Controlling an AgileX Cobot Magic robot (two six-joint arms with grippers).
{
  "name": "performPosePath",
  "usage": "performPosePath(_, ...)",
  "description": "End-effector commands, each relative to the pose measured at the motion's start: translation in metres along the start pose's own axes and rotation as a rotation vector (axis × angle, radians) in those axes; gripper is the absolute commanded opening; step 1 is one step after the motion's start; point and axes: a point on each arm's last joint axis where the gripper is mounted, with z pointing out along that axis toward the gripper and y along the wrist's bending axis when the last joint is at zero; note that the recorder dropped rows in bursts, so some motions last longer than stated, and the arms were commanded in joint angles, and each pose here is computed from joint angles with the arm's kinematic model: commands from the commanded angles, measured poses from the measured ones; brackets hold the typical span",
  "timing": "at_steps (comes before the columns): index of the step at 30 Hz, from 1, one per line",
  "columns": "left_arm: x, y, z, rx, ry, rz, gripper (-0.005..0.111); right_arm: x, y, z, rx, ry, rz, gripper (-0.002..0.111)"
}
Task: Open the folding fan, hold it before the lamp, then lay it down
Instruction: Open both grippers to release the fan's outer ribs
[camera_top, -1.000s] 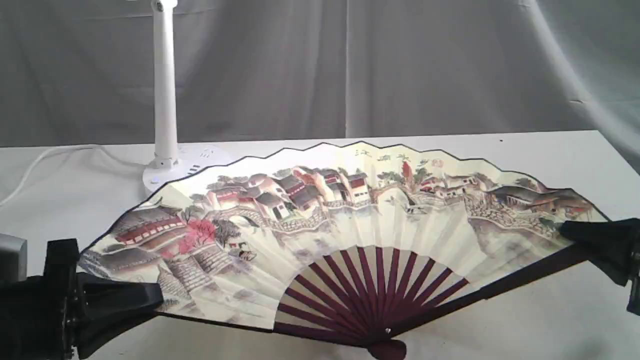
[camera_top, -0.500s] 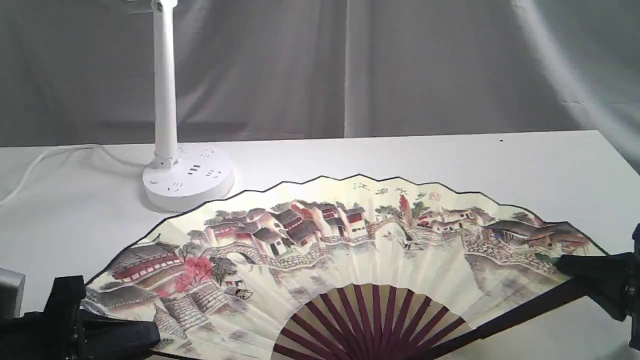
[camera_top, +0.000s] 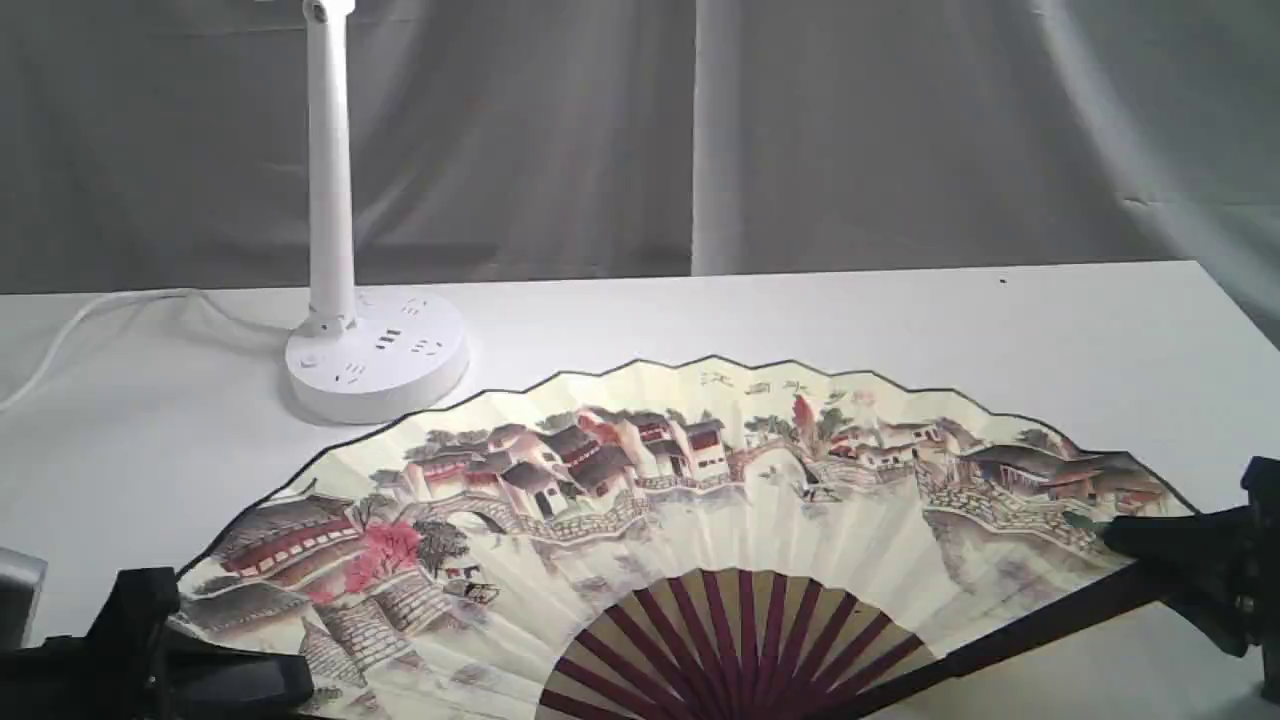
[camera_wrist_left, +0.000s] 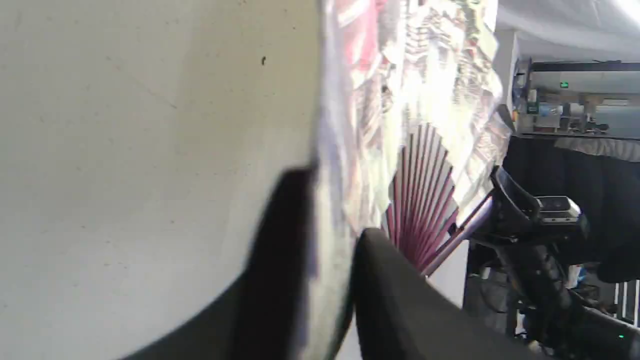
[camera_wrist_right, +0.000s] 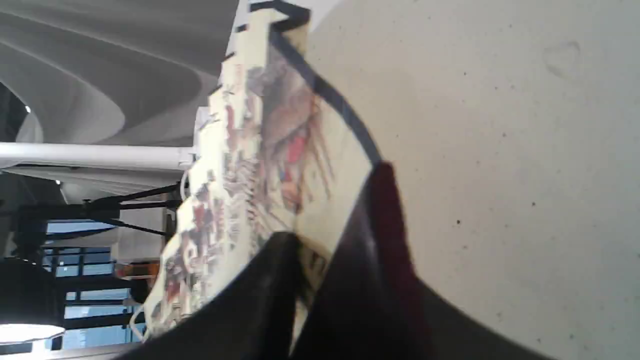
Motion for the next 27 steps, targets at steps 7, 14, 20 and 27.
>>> performPosePath(7, -0.006, 0.022, -0.005, -0.25, -0.069, 0.062, 0.064, -0.007, -0.009, -0.003, 0.107, -0.051, -0.033, 0.071)
performPosePath(14, -0.006, 0.023, -0.005, -0.267, -0.073, 0.071, 0.083, -0.007, -0.009, -0.003, 0.107, -0.051, -0.03, 0.083)
performPosePath(20, -0.009, 0.028, -0.008, -0.333, -0.088, 0.128, 0.083, -0.007, -0.008, -0.003, 0.101, -0.054, -0.03, 0.083)
performPosePath(27, -0.006, 0.031, -0.009, -0.38, -0.043, 0.201, 0.083, -0.015, 0.01, -0.009, 0.083, -0.085, -0.095, 0.083)
